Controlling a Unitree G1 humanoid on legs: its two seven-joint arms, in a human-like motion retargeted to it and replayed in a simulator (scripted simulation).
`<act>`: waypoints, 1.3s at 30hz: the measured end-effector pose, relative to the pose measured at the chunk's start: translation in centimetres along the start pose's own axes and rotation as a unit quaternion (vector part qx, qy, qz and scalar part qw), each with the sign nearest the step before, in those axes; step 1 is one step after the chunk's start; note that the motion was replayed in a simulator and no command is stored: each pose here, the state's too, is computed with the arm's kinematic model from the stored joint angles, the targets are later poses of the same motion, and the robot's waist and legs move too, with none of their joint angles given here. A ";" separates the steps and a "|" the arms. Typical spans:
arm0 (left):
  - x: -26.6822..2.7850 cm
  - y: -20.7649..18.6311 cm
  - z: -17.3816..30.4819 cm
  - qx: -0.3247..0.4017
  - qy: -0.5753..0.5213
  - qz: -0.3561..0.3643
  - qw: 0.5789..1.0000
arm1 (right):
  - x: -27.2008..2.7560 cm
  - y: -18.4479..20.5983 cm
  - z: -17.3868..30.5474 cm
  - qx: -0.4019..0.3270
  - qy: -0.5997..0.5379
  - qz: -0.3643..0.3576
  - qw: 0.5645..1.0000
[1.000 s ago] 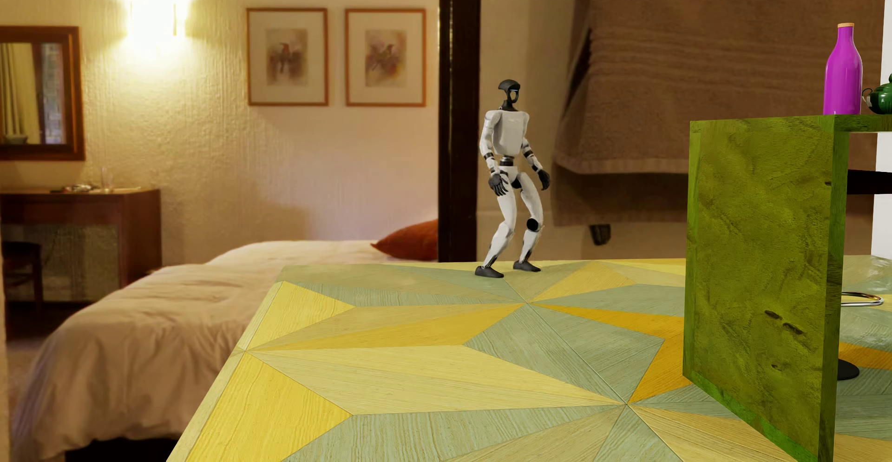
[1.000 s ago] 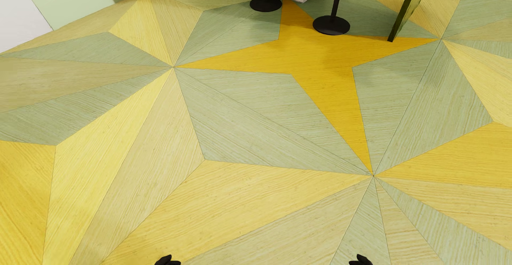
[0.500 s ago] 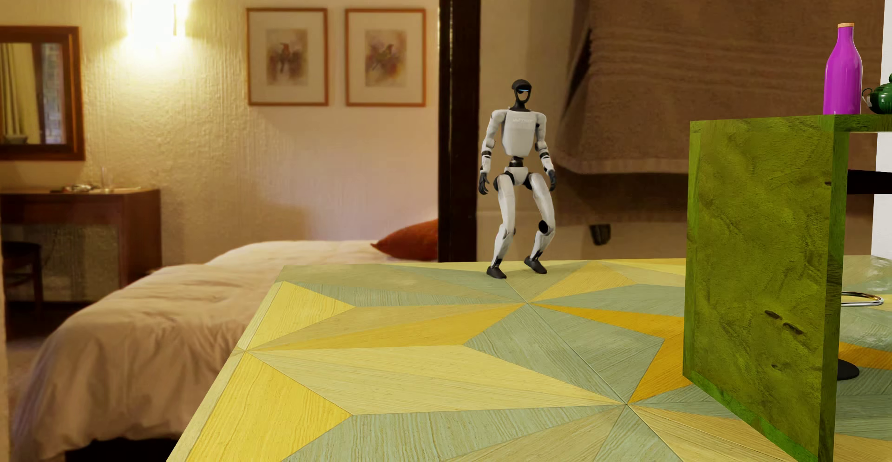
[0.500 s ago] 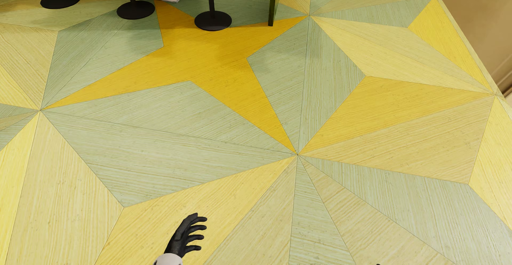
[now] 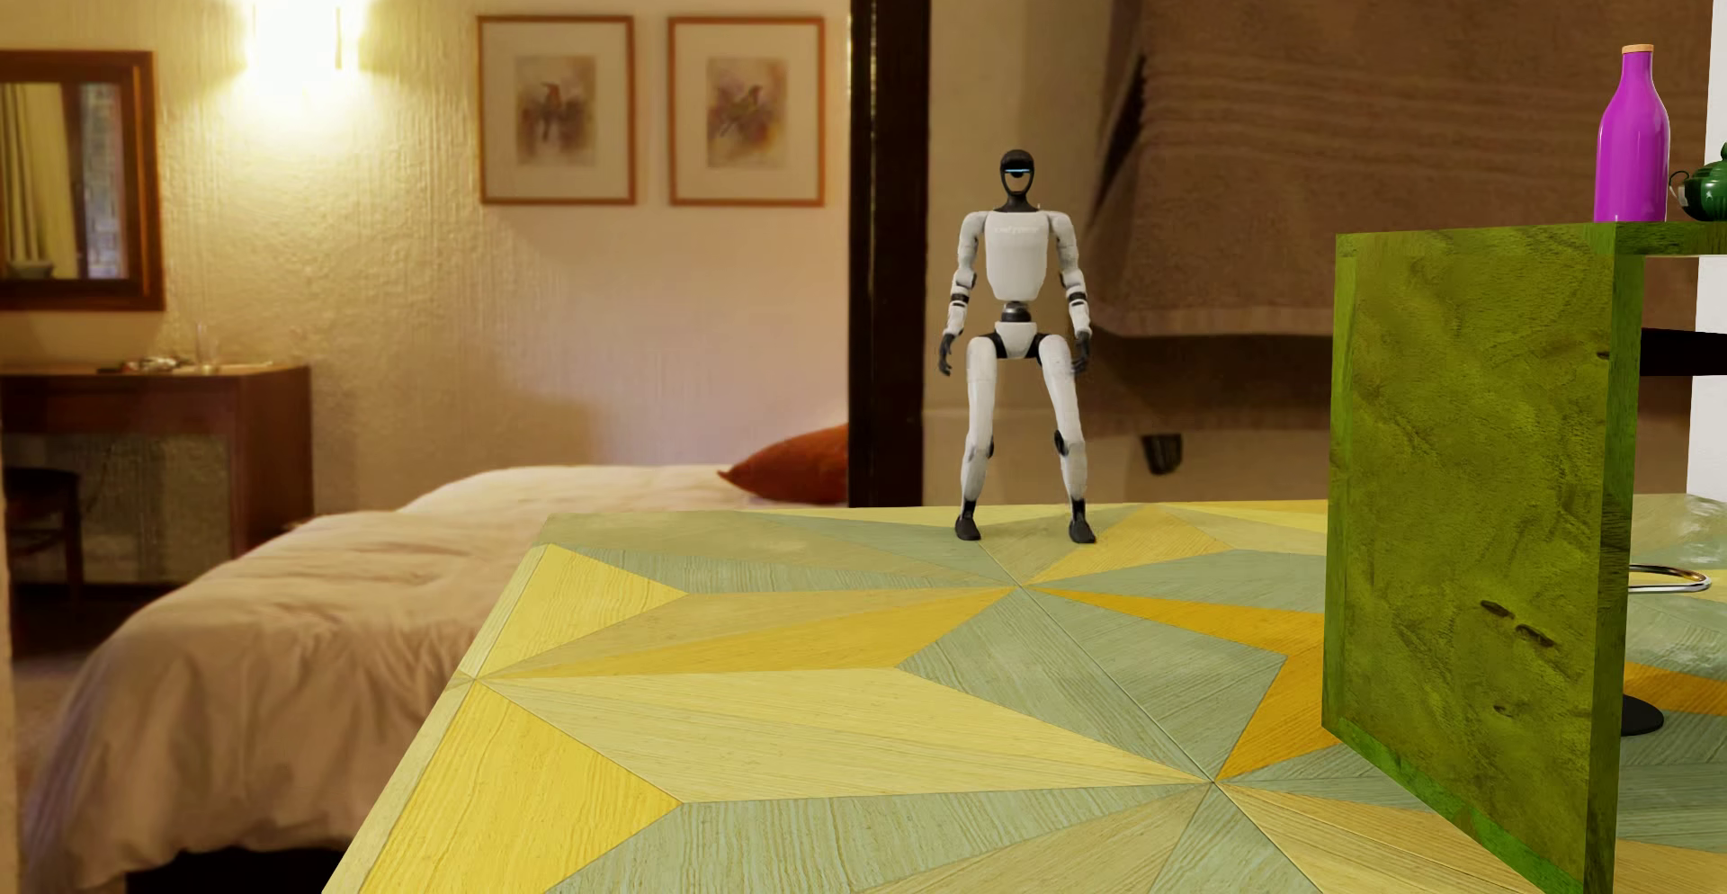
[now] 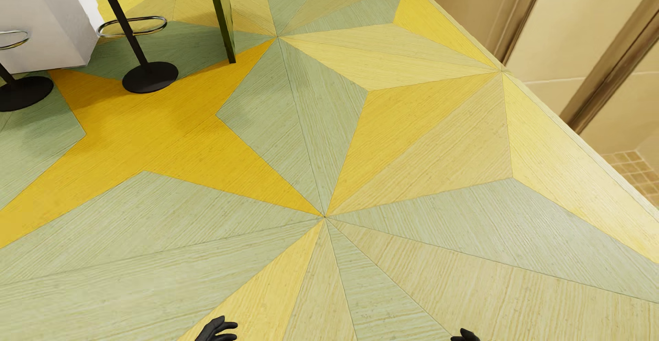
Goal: Rotate 180
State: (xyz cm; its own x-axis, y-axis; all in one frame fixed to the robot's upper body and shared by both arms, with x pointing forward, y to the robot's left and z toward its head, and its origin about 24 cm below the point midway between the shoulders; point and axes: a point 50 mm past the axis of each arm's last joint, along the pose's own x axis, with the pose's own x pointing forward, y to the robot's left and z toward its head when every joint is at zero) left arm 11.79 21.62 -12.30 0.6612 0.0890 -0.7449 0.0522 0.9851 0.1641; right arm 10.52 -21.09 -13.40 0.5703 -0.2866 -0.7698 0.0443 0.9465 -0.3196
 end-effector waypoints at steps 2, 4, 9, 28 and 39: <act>0.3 0.2 0.7 0.016 0.000 -0.002 1.000 | 0.3 -0.4 1.2 0.000 -0.013 0.002 1.000; 1.0 0.1 2.7 0.018 -0.020 0.001 1.000 | 0.0 -1.5 -0.1 0.018 0.011 0.000 1.000; 1.4 -1.8 4.2 0.027 -0.049 -0.027 0.998 | -0.6 -3.7 -3.4 0.010 0.067 -0.049 0.997; 0.3 -1.5 -0.3 -0.028 0.052 -0.004 0.998 | 0.9 0.0 5.9 0.017 -0.101 0.095 0.990; 0.3 -1.6 0.0 -0.038 0.030 -0.001 0.999 | 0.8 -0.2 5.4 0.046 -0.078 0.095 0.991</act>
State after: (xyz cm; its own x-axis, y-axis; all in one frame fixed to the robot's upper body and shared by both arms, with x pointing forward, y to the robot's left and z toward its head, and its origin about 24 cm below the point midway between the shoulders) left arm 11.89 20.10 -12.76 0.6148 0.0940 -0.7831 -0.0048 0.9933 0.1155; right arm 15.42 -20.71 -11.02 0.6954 -0.0820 -0.7139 -0.0061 0.9928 -0.1200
